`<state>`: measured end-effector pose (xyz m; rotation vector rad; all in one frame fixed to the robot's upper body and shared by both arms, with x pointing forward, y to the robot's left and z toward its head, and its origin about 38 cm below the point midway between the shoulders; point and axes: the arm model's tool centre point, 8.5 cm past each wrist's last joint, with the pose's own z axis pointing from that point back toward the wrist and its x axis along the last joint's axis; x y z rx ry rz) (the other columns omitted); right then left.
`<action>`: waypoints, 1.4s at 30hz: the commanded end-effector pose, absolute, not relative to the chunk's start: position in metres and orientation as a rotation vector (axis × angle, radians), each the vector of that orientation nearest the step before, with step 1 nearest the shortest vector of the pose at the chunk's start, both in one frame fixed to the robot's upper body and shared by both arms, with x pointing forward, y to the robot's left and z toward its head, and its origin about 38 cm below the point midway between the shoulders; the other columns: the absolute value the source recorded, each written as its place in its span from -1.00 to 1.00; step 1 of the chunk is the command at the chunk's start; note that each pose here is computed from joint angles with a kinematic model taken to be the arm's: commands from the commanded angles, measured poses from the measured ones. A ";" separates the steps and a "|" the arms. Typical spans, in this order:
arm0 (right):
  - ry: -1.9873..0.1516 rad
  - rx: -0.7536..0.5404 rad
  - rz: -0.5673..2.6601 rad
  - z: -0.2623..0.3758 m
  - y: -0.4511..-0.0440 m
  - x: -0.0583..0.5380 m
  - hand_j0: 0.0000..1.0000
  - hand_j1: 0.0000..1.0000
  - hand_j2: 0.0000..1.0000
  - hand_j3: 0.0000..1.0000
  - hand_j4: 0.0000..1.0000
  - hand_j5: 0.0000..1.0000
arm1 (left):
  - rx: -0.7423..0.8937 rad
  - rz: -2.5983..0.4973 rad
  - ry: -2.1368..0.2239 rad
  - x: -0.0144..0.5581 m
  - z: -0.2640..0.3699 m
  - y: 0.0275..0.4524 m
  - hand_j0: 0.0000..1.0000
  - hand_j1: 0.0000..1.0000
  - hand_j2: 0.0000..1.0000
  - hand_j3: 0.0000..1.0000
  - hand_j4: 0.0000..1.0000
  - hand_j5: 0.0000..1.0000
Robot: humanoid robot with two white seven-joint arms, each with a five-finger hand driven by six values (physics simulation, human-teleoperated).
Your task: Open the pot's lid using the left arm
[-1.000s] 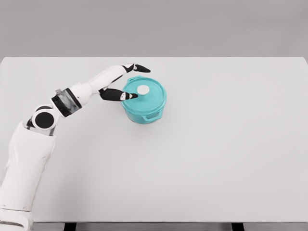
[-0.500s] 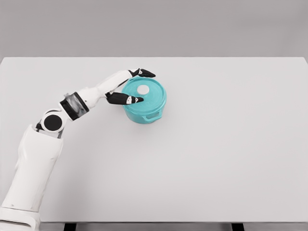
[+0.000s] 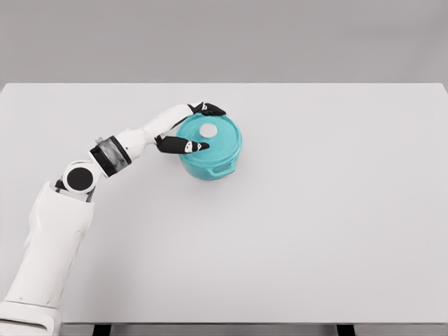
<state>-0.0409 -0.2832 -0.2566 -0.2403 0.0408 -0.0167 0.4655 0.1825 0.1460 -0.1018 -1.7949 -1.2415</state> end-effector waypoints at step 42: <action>0.041 -0.240 -0.017 -0.257 -0.283 -0.041 1.00 1.00 1.00 1.00 1.00 1.00 | -0.128 -1.204 -1.752 0.473 0.132 0.183 0.27 0.27 0.27 0.27 0.27 0.27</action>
